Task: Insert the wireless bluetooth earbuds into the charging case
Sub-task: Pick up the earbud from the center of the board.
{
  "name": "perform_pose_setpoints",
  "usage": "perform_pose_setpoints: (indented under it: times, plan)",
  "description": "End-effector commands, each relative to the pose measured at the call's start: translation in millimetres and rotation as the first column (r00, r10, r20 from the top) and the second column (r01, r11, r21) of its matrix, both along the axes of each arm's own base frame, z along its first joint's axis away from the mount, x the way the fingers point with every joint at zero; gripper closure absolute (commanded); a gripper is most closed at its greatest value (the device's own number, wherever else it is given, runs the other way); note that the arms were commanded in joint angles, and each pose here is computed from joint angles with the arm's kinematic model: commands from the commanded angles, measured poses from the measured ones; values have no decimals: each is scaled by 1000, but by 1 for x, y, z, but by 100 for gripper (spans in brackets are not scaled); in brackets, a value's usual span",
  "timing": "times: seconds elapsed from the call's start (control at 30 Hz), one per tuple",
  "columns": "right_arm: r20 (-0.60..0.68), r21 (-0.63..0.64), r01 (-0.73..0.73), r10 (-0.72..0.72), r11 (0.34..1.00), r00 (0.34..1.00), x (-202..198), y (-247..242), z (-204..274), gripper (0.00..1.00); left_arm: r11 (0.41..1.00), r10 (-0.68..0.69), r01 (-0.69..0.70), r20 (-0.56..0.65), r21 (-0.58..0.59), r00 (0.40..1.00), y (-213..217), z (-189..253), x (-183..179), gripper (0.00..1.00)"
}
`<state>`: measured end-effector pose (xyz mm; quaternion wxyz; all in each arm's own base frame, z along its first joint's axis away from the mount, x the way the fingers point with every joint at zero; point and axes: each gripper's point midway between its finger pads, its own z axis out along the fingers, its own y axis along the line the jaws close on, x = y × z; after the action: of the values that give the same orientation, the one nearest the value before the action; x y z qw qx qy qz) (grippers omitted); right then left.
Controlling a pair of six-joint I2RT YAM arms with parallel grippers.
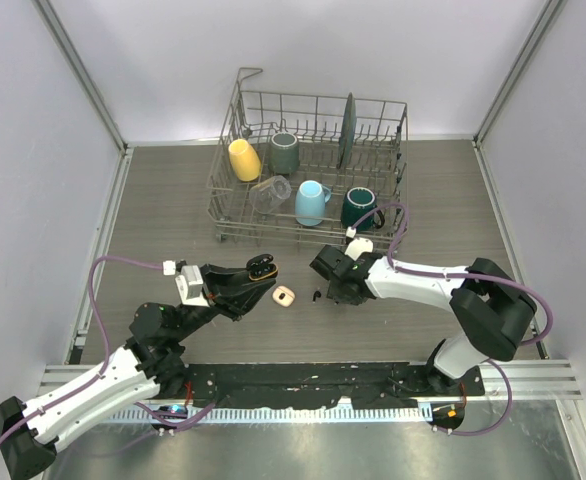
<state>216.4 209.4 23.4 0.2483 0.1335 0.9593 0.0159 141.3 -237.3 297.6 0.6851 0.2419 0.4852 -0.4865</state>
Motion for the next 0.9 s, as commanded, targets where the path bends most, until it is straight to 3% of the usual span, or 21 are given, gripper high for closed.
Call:
perform_pose_setpoints:
  times: [0.0,0.43,0.87]
  plan:
    - [70,-6,30,-29,1000,997,16,0,5,65,1000,18,-17,16,-18,1000,3,5,1,100]
    - [56,-34,-7,9,999,998,4,-2,-1,77,1000,16,-16,9,-20,1000,3,4,1,100]
    - [35,-16,-164,164,986,986,-28,3,6,79,1000,12,-12,1,-17,1000,1,2,2,100]
